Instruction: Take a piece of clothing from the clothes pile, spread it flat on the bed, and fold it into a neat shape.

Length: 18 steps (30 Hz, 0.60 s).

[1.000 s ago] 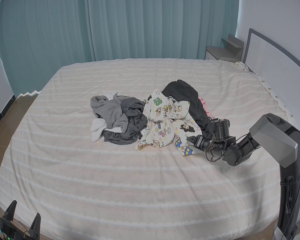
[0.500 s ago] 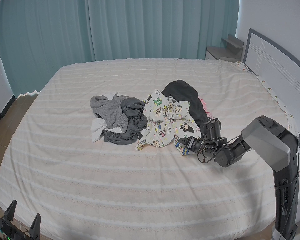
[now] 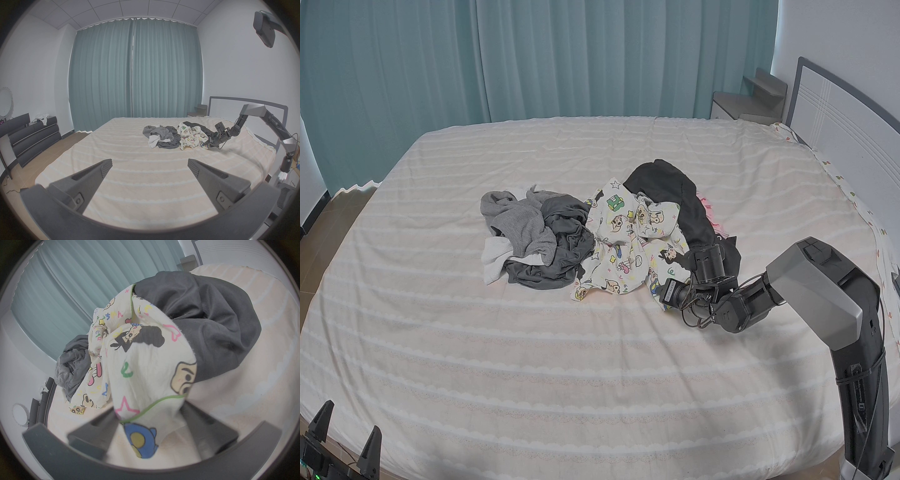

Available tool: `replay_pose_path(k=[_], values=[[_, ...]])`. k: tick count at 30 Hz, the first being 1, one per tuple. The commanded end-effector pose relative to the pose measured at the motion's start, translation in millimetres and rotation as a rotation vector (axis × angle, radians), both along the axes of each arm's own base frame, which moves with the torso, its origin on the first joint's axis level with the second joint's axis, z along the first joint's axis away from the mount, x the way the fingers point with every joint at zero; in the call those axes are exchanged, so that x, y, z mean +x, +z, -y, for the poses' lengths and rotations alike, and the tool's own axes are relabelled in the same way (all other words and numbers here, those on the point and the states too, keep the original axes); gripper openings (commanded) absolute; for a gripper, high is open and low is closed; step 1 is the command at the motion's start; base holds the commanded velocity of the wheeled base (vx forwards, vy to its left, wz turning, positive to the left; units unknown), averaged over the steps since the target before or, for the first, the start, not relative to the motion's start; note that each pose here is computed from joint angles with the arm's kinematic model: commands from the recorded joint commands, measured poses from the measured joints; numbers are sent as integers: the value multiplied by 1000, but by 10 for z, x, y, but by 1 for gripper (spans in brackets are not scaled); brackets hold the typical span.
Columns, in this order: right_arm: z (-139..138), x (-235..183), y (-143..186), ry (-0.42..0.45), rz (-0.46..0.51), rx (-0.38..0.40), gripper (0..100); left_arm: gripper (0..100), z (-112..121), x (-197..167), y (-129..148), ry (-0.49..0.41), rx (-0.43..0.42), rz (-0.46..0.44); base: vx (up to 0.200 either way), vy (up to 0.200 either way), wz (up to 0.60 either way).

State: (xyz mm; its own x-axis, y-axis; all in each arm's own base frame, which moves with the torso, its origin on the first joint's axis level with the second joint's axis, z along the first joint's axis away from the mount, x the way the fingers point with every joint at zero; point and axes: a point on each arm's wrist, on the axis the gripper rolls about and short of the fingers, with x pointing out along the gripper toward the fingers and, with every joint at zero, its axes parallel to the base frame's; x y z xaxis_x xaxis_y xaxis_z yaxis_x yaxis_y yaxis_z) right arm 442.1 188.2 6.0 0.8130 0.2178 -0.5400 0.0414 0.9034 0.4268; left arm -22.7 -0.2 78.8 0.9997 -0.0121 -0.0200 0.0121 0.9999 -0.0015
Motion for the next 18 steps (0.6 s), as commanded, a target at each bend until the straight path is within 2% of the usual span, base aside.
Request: replay_pose_path(k=[1,9,18], values=[[-13,0,18,-1,7,-2,0,100,0,2,-30,0,0,-3,0,0,0],[52,-181,291,4,12,41,0,100,0,2,-30,0,-2,-3,0,0,0],[73,-976,922,141,149,186,0,100,1,2,-30,-3,3,-3,0,0,0]])
